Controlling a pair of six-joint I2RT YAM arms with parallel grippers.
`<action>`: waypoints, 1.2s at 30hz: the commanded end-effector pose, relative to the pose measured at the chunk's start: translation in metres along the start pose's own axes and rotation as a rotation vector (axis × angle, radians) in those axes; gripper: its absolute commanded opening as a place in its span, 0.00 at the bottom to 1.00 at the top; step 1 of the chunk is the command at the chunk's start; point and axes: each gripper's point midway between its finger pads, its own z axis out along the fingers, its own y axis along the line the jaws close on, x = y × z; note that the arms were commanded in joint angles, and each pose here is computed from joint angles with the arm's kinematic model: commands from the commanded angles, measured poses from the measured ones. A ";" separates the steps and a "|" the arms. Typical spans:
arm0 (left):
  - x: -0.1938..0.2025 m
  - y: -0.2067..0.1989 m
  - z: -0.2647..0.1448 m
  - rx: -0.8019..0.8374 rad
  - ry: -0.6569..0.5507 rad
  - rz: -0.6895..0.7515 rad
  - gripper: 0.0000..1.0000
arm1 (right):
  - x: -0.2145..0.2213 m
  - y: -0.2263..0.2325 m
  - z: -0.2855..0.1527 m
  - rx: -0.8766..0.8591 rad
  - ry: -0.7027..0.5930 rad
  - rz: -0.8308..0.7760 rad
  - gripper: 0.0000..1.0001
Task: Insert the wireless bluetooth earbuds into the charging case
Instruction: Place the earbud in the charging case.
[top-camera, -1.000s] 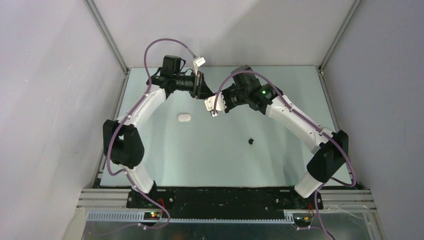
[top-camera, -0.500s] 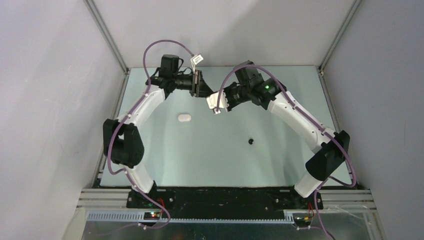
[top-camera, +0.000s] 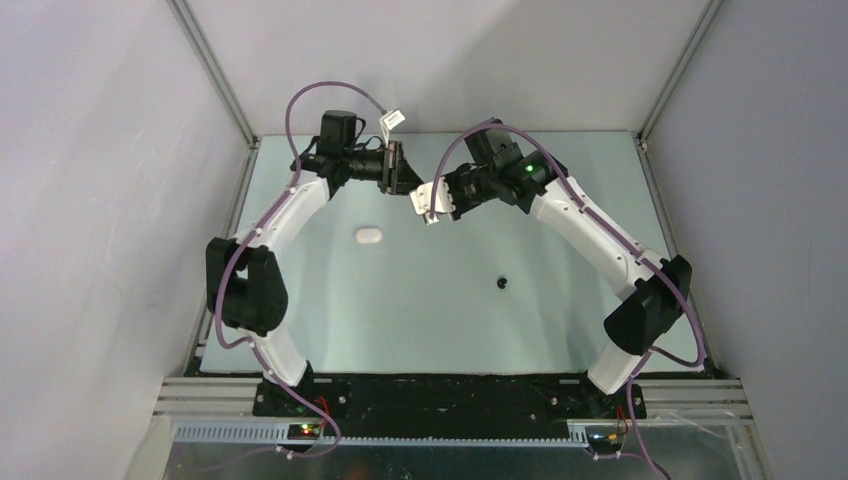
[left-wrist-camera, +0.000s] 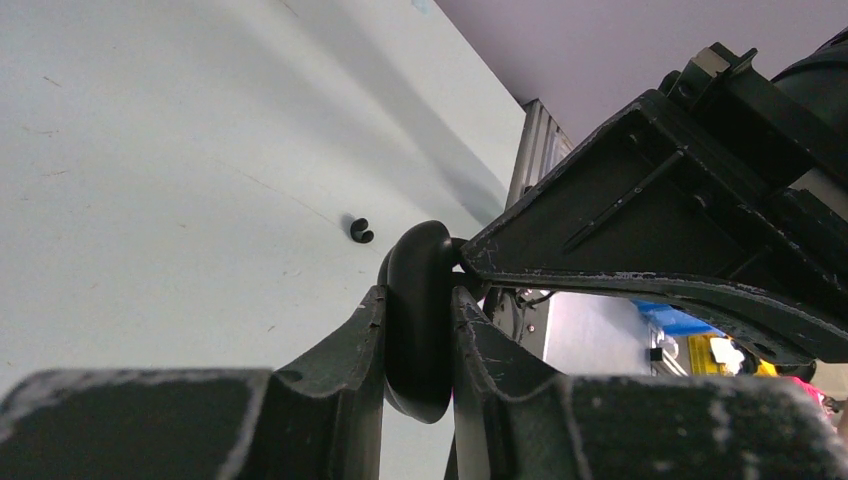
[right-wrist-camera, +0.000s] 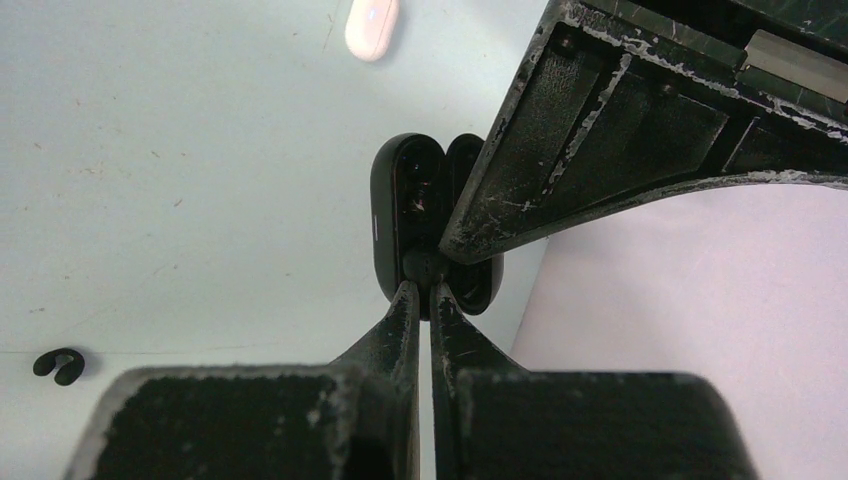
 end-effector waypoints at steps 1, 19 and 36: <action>-0.012 -0.014 0.004 0.038 -0.023 0.062 0.03 | -0.020 0.005 0.005 -0.039 -0.084 0.013 0.00; -0.012 -0.024 0.003 0.094 -0.024 0.102 0.01 | -0.018 0.010 0.009 -0.069 -0.073 -0.020 0.00; -0.015 -0.038 0.003 0.058 -0.047 0.253 0.00 | -0.009 0.010 0.028 -0.080 0.007 0.057 0.02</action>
